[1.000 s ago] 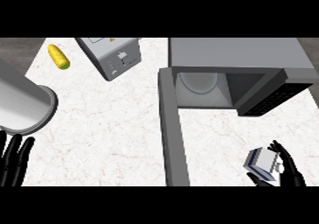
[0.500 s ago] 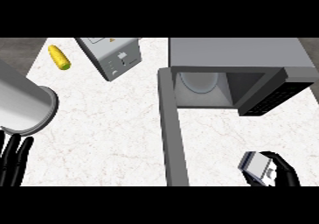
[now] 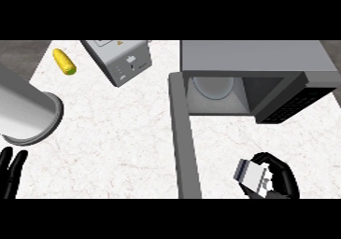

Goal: Pick up the milk, place it into the microwave and close the microwave

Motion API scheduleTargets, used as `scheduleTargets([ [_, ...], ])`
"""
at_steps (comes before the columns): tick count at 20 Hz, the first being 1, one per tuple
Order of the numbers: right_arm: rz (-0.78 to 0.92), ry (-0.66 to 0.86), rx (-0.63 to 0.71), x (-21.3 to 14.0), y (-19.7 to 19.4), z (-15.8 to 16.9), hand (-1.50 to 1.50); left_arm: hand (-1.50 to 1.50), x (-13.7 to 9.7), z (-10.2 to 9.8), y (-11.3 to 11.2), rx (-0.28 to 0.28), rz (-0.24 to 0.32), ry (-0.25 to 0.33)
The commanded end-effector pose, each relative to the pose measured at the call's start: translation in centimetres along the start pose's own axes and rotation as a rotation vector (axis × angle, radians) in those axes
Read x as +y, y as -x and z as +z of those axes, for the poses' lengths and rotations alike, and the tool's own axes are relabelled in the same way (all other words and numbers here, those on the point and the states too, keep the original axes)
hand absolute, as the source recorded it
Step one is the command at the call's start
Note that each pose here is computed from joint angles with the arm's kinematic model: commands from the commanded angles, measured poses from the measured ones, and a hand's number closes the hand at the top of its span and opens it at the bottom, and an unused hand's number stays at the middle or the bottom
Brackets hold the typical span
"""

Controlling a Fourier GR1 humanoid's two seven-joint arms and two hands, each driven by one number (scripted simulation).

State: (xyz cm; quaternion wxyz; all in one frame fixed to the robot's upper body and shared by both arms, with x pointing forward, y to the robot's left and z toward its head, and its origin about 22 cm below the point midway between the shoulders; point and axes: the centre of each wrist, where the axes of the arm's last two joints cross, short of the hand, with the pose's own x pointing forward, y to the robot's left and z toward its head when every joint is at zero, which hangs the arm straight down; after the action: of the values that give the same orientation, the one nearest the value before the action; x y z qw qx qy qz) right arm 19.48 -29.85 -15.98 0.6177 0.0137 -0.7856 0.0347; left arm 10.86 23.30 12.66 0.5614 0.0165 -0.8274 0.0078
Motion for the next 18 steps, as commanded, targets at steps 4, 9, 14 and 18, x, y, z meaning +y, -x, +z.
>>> scheduleTargets([
  [4,-0.074,-0.070,-0.120,3.9,-2.8,-3.2,1.50,-1.50,-1.0,0.3,1.5,0.014,0.003,-0.006],
  [9,-0.038,-0.021,-0.170,6.5,-4.9,-6.5,1.50,-1.50,1.8,-0.3,0.8,0.031,0.005,-0.015],
  [14,0.033,-0.055,-0.167,8.8,-6.2,-10.9,1.50,-1.50,1.5,0.4,0.4,0.037,-0.002,-0.019],
  [18,0.135,-0.029,-0.140,11.9,-9.6,-15.1,1.50,-1.50,2.2,0.0,1.4,0.009,-0.015,-0.026],
])
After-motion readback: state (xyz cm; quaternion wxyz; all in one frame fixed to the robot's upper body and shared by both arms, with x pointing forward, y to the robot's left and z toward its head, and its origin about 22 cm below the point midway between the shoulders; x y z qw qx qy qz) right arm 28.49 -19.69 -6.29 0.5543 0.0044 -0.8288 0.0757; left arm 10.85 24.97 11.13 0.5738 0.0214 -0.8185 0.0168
